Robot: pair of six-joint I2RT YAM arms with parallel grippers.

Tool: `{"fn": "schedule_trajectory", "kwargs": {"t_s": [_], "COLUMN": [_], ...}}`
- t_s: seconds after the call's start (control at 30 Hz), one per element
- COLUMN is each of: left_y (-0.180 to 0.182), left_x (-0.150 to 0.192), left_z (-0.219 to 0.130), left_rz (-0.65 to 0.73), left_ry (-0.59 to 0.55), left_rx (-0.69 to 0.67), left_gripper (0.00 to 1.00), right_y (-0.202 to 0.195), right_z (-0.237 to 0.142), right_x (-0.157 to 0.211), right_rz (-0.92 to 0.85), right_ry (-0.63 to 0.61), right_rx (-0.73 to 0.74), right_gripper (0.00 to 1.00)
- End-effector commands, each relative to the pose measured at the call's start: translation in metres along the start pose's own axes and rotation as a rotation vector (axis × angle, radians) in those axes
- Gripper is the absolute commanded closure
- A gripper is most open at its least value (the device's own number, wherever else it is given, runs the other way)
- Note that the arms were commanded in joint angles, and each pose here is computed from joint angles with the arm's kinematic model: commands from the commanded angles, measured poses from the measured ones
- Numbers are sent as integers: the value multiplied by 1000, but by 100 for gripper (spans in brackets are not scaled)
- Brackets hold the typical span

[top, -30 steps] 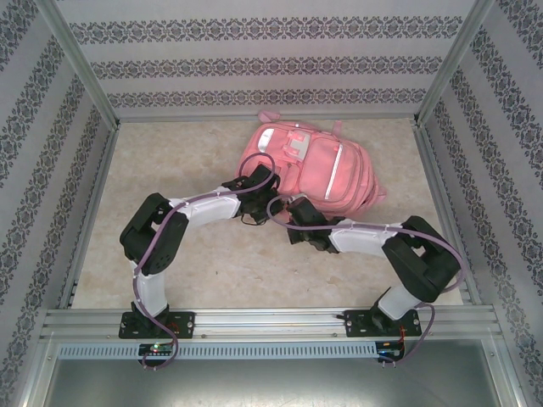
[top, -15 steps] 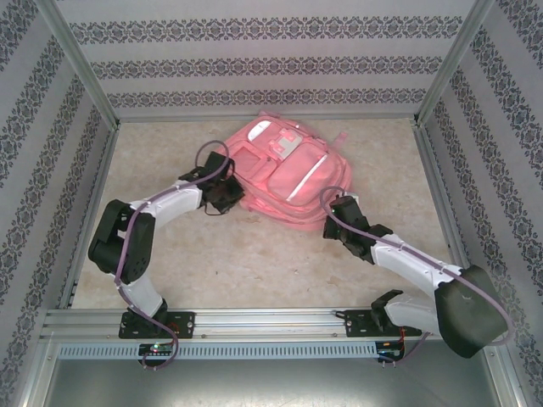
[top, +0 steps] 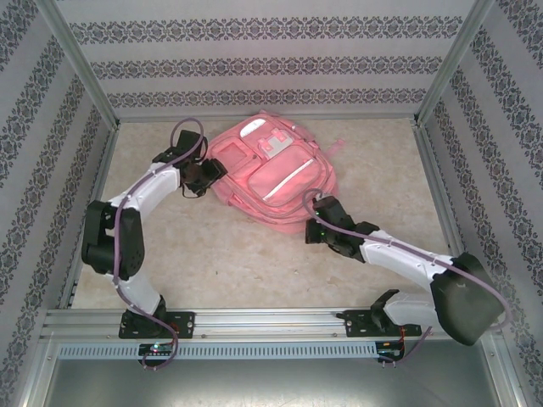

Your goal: Pack the student bag

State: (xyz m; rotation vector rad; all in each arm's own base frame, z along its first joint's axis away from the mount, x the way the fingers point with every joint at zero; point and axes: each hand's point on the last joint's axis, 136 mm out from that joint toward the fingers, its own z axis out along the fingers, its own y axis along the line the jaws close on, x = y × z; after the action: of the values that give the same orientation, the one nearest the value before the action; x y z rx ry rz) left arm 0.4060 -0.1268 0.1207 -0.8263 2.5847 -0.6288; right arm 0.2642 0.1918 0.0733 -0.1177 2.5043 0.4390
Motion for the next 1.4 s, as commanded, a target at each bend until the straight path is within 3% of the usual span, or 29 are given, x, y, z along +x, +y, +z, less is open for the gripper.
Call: {"fn": "schedule_trajectory", "kwargs": {"t_s": [0.0,0.13,0.27,0.53,0.57,0.63,0.7,0.73,0.77,0.97,1.13,1.23,1.37], "left_y": [-23,-45,-63,-91,-89,-88,-78,-73,-65,-12,46,80,117], "left_x": [60,133,173,186,188,189,188,186,184,148,121,103,71], "left_z": [-10,-5,4,27,33,43,48,47,44,2,-35,-55,-74], "left_rz": [-24,-53,-104,-138,-142,-139,-147,-145,-137,-88,-128,-162,-223], "left_ry": [93,220,276,265,268,265,253,241,220,72,-18,-73,-124], "left_rx": [64,117,166,181,161,142,99,74,44,-100,-164,-194,-195], "left_gripper": [37,38,39,34,37,52,87,97,100,100,100,100,100], "right_y": [46,73,78,71,71,68,65,62,58,15,-17,-21,1], "right_z": [-1,2,2,-3,-4,-6,-8,-10,-11,-16,-20,-17,-6], "right_x": [-17,-19,-21,-16,-16,-14,-14,-15,-15,-16,-25,-34,-43], "right_rz": [-21,-51,-55,-44,-42,-41,-40,-41,-46,-26,-7,-15,-35], "right_ry": [-44,-46,-58,-69,-73,-75,-85,-88,-93,-107,-118,-117,-82], "right_rx": [-105,-158,-167,-168,-168,-161,-148,-140,-123,-15,32,36,-22], "right_gripper": [100,100,100,100,100,100,100,100,100,100,100,100,100]}}
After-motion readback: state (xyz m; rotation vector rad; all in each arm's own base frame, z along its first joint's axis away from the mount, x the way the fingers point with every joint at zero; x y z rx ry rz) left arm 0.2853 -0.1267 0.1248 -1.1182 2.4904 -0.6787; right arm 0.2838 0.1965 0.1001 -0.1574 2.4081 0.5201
